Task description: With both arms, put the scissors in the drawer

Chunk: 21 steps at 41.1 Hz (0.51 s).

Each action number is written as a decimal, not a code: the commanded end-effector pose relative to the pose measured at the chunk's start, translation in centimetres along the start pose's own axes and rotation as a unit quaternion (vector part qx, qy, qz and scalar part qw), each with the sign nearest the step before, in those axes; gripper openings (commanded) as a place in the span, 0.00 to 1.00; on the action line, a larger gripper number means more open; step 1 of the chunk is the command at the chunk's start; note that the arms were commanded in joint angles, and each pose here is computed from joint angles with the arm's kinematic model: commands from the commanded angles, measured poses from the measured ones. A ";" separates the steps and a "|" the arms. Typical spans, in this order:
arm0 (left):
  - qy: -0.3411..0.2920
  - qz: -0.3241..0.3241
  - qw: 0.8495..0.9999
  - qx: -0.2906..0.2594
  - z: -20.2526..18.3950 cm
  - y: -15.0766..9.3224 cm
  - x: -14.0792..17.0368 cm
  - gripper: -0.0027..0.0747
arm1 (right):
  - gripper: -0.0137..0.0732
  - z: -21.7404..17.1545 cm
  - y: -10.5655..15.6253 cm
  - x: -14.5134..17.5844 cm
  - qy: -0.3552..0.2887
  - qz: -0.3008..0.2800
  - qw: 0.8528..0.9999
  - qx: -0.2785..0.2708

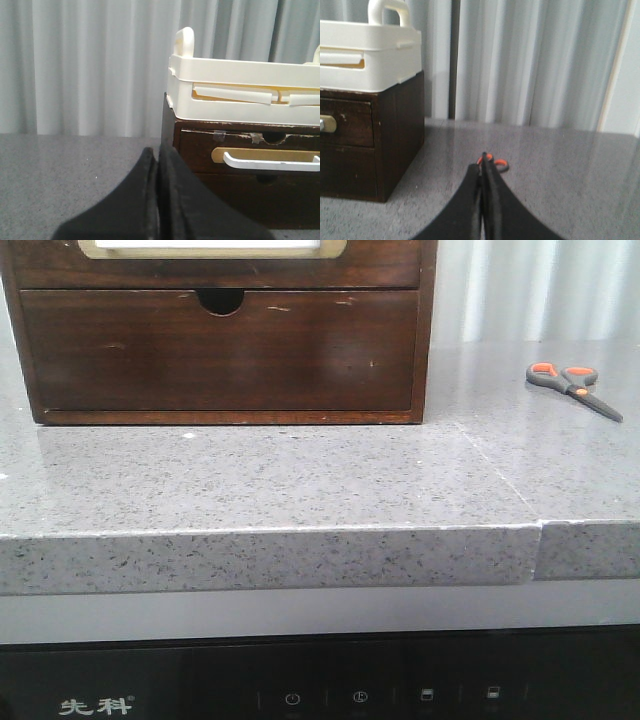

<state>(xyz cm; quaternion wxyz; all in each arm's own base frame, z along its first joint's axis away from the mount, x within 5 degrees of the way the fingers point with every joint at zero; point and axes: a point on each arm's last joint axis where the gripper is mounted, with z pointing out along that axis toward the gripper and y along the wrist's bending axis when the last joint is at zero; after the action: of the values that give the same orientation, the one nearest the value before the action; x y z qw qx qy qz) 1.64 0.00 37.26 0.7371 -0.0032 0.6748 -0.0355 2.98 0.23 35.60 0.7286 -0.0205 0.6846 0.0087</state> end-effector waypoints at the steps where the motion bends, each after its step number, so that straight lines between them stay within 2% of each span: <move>1: 0.012 -0.006 1.000 0.002 1.1 -0.1 -2.4 0.01 | 0.08 1.1 -0.1 -2.4 0.009 -0.007 1.000 0.003; 6: 0.055 -0.005 0.998 -0.001 2.8 -0.2 -2.4 0.01 | 0.08 2.8 -0.1 -2.8 0.070 -0.007 0.998 0.001; 14: 0.142 -0.005 0.990 -0.007 4.8 -0.1 -0.9 0.01 | 0.08 6.0 -0.3 -1.3 0.156 -0.019 0.988 0.004; 21: 0.171 -0.004 0.985 -0.009 5.8 -0.1 -0.4 0.01 | 0.08 7.9 -0.3 -0.2 0.204 -0.021 0.979 0.003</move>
<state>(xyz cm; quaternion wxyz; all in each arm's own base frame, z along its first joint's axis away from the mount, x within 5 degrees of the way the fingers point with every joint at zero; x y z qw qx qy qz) 6.79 -0.24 36.75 0.5829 -0.0047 0.8121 -0.0260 9.84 0.31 35.20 0.5530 -0.0298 0.8327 -0.0015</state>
